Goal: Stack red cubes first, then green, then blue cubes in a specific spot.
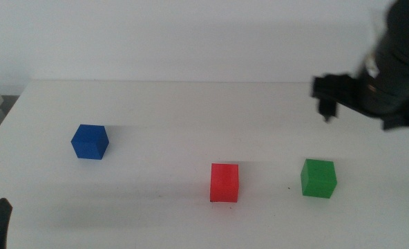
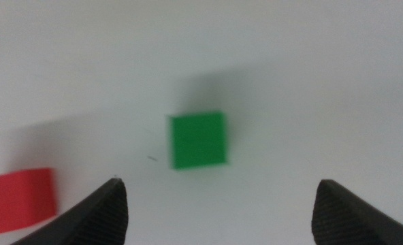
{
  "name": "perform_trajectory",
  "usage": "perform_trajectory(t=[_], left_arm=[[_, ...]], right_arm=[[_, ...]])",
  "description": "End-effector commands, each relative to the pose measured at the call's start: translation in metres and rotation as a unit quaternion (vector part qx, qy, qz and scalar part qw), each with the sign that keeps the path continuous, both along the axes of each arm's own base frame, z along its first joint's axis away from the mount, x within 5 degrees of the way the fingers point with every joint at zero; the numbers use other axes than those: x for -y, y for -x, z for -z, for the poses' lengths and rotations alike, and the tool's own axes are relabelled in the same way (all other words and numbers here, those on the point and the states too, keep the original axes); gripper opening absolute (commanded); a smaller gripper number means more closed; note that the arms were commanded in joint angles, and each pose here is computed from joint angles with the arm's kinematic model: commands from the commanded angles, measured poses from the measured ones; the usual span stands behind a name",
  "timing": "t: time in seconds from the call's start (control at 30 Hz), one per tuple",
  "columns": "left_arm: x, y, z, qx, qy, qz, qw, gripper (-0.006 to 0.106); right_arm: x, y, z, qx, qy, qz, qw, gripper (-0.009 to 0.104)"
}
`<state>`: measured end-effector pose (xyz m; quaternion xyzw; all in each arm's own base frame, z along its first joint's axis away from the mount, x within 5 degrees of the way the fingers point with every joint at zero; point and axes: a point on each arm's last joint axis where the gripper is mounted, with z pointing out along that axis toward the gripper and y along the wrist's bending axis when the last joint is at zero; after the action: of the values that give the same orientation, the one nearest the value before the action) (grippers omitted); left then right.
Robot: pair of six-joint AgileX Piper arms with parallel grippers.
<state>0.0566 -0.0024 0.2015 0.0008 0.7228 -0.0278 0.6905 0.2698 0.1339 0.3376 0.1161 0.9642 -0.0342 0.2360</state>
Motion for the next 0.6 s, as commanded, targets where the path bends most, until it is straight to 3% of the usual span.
perform_trajectory(t=[0.0,0.57], left_arm=[[0.0,0.0,-0.001,0.009,0.001,-0.001,1.0,0.091],[0.0,0.0,-0.001,0.009,0.001,-0.001,1.0,0.091]], right_arm=[[0.017,0.003,0.009,-0.01,-0.005,0.022,1.0,0.093],[0.008,-0.008,0.028,-0.011,-0.019,-0.051,0.998,0.093]])
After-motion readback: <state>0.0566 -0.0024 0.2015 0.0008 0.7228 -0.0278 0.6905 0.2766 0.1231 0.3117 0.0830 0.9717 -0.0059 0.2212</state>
